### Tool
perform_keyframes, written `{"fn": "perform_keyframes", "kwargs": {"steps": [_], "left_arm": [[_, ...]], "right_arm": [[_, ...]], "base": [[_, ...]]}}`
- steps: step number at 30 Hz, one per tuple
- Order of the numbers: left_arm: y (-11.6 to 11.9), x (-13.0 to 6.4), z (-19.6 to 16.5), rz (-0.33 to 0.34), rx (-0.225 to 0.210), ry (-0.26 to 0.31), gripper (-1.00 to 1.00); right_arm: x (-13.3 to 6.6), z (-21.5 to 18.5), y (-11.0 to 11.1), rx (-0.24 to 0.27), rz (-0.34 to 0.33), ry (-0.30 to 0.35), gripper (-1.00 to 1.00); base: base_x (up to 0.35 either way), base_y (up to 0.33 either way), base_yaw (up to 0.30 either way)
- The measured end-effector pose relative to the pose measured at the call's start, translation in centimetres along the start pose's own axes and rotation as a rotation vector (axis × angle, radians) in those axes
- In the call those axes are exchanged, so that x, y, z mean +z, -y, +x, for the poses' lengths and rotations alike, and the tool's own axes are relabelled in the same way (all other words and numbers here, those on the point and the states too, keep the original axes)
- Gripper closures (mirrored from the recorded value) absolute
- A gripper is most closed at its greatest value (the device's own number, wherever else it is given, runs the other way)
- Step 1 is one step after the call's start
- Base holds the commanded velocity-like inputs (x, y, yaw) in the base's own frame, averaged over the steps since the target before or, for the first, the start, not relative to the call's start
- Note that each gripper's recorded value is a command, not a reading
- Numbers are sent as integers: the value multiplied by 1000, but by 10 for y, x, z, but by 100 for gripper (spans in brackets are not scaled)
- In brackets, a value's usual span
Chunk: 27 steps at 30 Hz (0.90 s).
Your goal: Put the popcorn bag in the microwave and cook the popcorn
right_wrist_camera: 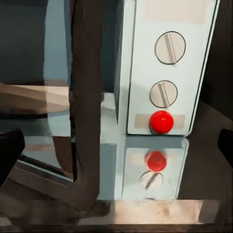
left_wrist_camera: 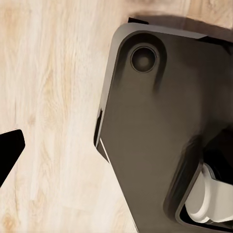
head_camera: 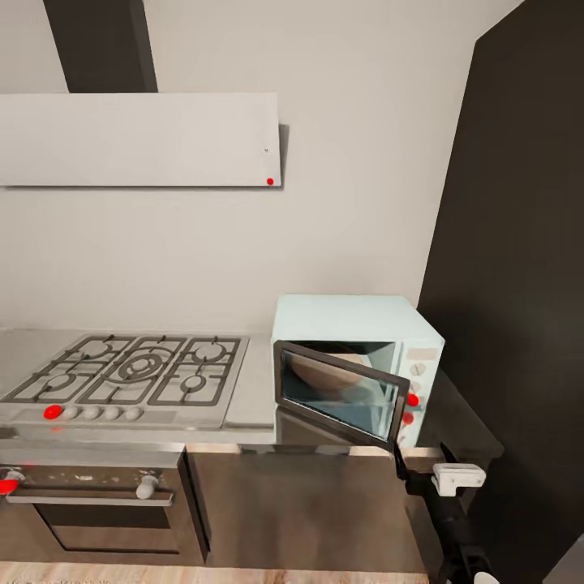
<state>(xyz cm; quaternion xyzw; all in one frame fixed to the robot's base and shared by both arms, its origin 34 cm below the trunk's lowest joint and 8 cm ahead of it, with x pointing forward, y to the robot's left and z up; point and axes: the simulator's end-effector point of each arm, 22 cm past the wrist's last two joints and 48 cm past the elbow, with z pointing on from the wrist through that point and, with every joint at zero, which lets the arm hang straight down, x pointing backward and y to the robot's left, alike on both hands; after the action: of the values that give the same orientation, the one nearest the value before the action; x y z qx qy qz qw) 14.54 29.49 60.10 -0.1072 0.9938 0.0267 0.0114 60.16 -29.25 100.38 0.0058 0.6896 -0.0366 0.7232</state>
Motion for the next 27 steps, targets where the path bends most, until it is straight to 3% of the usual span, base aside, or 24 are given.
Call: {"fn": "perform_keyframes", "kwargs": {"steps": [7,13,27], "left_arm": [[-8,0,-2,-10,3,3,-100],[-12,0,-3,-15,4,4,-100],[-23,0,-5,-29,5,7,-100]], "right_arm": [[0,0,0,0,0,0,-100],[0,0,0,0,0,-1,-100],[0,0,0,0,0,1,-100]], "base": [[-26,-230,0],[23,-43,0],[234,-83,0]]}}
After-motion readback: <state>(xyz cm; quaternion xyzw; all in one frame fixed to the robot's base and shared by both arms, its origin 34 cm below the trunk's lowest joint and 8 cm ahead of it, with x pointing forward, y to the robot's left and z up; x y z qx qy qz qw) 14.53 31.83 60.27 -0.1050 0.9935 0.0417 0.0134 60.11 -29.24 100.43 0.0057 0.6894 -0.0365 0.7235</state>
